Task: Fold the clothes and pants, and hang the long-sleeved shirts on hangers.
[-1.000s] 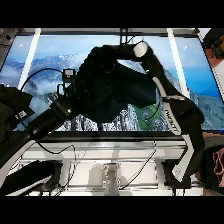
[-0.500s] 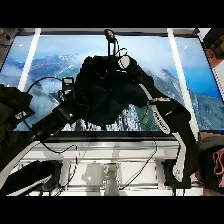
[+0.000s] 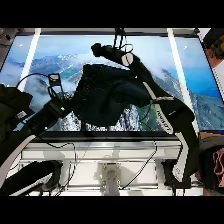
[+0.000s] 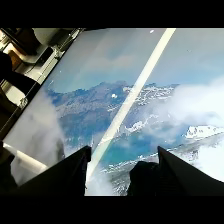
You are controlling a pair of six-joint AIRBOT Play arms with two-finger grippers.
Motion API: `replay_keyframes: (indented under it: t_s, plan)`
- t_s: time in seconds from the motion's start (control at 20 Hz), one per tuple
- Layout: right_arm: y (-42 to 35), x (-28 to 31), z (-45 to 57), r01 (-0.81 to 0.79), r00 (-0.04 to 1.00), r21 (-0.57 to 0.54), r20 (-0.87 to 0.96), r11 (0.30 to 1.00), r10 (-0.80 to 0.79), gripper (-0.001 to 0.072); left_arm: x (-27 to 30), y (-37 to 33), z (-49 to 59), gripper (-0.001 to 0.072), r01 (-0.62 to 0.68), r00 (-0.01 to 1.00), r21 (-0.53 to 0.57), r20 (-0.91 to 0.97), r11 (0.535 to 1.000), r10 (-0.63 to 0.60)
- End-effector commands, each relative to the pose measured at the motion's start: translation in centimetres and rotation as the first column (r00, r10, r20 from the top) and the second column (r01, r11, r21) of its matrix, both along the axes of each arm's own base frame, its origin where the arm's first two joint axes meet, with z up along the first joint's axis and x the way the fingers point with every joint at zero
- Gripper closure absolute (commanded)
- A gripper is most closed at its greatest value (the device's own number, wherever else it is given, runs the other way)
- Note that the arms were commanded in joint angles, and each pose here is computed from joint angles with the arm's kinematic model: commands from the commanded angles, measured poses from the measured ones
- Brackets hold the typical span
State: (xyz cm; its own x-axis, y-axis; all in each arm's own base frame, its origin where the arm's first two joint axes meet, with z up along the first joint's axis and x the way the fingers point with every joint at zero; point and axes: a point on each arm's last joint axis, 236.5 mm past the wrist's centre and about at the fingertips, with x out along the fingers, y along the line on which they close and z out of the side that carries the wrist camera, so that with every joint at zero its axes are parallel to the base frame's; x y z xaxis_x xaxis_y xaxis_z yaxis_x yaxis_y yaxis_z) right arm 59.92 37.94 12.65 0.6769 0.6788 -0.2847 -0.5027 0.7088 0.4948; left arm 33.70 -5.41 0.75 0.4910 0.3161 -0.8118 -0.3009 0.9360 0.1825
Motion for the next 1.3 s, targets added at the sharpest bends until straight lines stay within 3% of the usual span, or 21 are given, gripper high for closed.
replay_keyframes:
  t_s: [0.0,0.05,0.1,0.25,0.35,0.45,0.55,0.7,0.85,0.9,0.95,1.0,1.05,1.1,1.2,1.25]
  plan:
    - [-2.5,-2.1,2.2,-0.083,0.995,-0.041,-0.064,0.996,0.081,0.046,0.6,3.6,0.1,0.0482,-0.097,0.995,0.002,0.007,0.995,0.097]
    - [-4.0,-2.7,3.3,-0.099,0.993,-0.056,-0.075,0.993,0.095,0.0643,0.8,4.2,0.1,0.0665,-0.112,0.994,-0.003,0.014,0.994,0.112]
    - [-5.7,-3.1,4.2,-0.108,0.991,-0.079,-0.083,0.991,0.101,0.0693,1.2,4.6,0.2,0.0678,-0.115,0.993,-0.009,0.024,0.993,0.115]
    - [-12.0,-4.3,5.3,-0.134,0.986,-0.186,-0.121,0.973,0.113,0.0696,2.8,4.6,0.3,0.0681,0.003,1.0,-0.021,0.027,1.0,-0.003]
    - [-16.0,-5.2,3.7,-0.154,0.966,-0.166,-0.231,0.974,0.114,0.0697,3.3,3.4,-0.4,0.0682,0.025,0.999,-0.188,0.024,0.982,-0.021]
    - [-18.1,-7.3,2.0,-0.225,0.914,-0.008,-0.348,0.974,0.208,0.0698,4.1,2.0,-0.5,0.0682,0.055,0.998,-0.396,0.044,0.917,-0.041]
    - [-18.6,-10.1,1.7,-0.321,0.849,0.185,-0.379,0.929,0.369,0.0697,4.1,0.5,0.2,0.0681,0.159,0.987,-0.528,0.074,0.834,-0.142]
    - [-19.2,-14.2,-0.3,-0.378,0.738,0.383,-0.425,0.843,0.524,0.0697,1.1,0.8,-1.4,0.068,0.222,0.957,-0.549,-0.035,0.806,-0.287]
    - [-18.8,-16.6,-3.0,-0.337,0.662,0.501,-0.476,0.797,0.579,0.0694,-1.9,0.5,-3.9,0.0678,0.205,0.91,-0.595,-0.176,0.777,-0.375]
    - [-18.6,-17.1,-3.8,-0.324,0.644,0.51,-0.498,0.797,0.58,0.0693,-1.9,0.5,-4.7,0.0669,0.192,0.908,-0.601,-0.192,0.776,-0.373]
    - [-18.5,-17.4,-4.4,-0.321,0.633,0.507,-0.514,0.8,0.58,0.0693,-1.5,0.4,-5.4,0.0598,0.179,0.91,-0.609,-0.197,0.773,-0.365]
    - [-18.5,-17.4,-4.4,-0.318,0.628,0.508,-0.52,0.801,0.579,0.0688,-1.2,0.1,-6.0,0.0411,0.158,0.913,-0.627,-0.203,0.763,-0.355]
    - [-18.4,-17.3,-4.1,-0.301,0.624,0.522,-0.525,0.798,0.579,0.0661,-1.1,-0.2,-6.7,0.0225,0.138,0.912,-0.646,-0.213,0.751,-0.351]
    - [-18.4,-17.2,-3.9,-0.29,0.618,0.53,-0.533,0.797,0.578,0.0566,-1.2,-0.5,-7.3,0.0209,0.121,0.909,-0.658,-0.228,0.743,-0.35]
    - [-18.4,-16.9,-3.6,-0.29,0.625,0.525,-0.529,0.8,0.574,0.0295,-1.0,-1.5,-8.0,0.0209,0.086,0.911,-0.7,-0.233,0.709,-0.34]
    - [-18.4,-16.8,-3.4,-0.292,0.632,0.521,-0.525,0.802,0.571,0.0256,-0.4,-2.0,-8.0,0.0209,0.092,0.917,-0.717,-0.21,0.691,-0.34]
